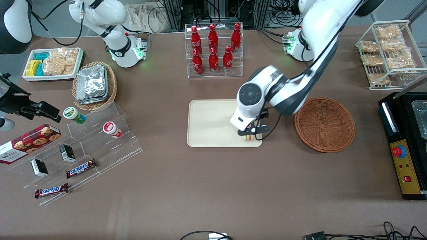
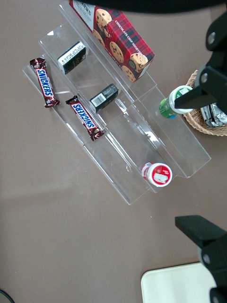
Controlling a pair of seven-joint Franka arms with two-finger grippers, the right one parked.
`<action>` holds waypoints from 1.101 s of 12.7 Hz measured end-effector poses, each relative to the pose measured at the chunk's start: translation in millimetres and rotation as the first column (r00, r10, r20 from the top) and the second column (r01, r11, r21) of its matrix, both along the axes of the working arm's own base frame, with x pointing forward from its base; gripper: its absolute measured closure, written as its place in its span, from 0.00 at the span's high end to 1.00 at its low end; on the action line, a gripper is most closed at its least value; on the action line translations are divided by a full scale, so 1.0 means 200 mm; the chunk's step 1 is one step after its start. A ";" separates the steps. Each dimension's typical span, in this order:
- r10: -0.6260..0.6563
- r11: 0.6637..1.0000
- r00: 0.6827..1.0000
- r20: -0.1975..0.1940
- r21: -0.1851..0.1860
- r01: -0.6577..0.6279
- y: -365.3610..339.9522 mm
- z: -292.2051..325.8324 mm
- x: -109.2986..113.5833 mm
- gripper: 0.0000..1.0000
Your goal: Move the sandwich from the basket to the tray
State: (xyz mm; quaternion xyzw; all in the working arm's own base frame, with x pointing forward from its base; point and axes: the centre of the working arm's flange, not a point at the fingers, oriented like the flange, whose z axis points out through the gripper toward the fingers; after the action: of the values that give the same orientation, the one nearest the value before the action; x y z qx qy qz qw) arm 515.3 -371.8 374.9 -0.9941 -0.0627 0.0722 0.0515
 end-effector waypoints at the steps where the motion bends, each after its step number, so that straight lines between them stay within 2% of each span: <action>1: 0.018 1.000 1.000 0.022 -0.017 -0.018 0.08 0.23 0.00 1.00; 4: 0.008 1.000 0.999 0.043 0.015 -0.009 0.44 0.69 -0.04 1.00; 6: -0.010 0.999 0.999 0.039 0.042 0.009 0.77 0.79 -0.02 1.00; 7: -0.016 0.999 0.999 0.034 0.038 0.015 0.95 0.82 0.01 1.00; 10: -0.013 1.000 0.999 0.042 0.010 0.012 1.44 0.92 0.02 1.00; 13: 0.036 0.998 0.998 0.058 -0.060 -0.032 1.83 1.00 -0.02 1.00; 14: 0.054 0.996 0.997 0.062 -0.071 -0.049 1.89 1.01 -0.03 1.00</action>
State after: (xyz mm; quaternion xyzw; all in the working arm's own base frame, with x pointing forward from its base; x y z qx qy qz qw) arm 510.2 6.2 577.5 -0.9951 -0.0875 0.0438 0.0132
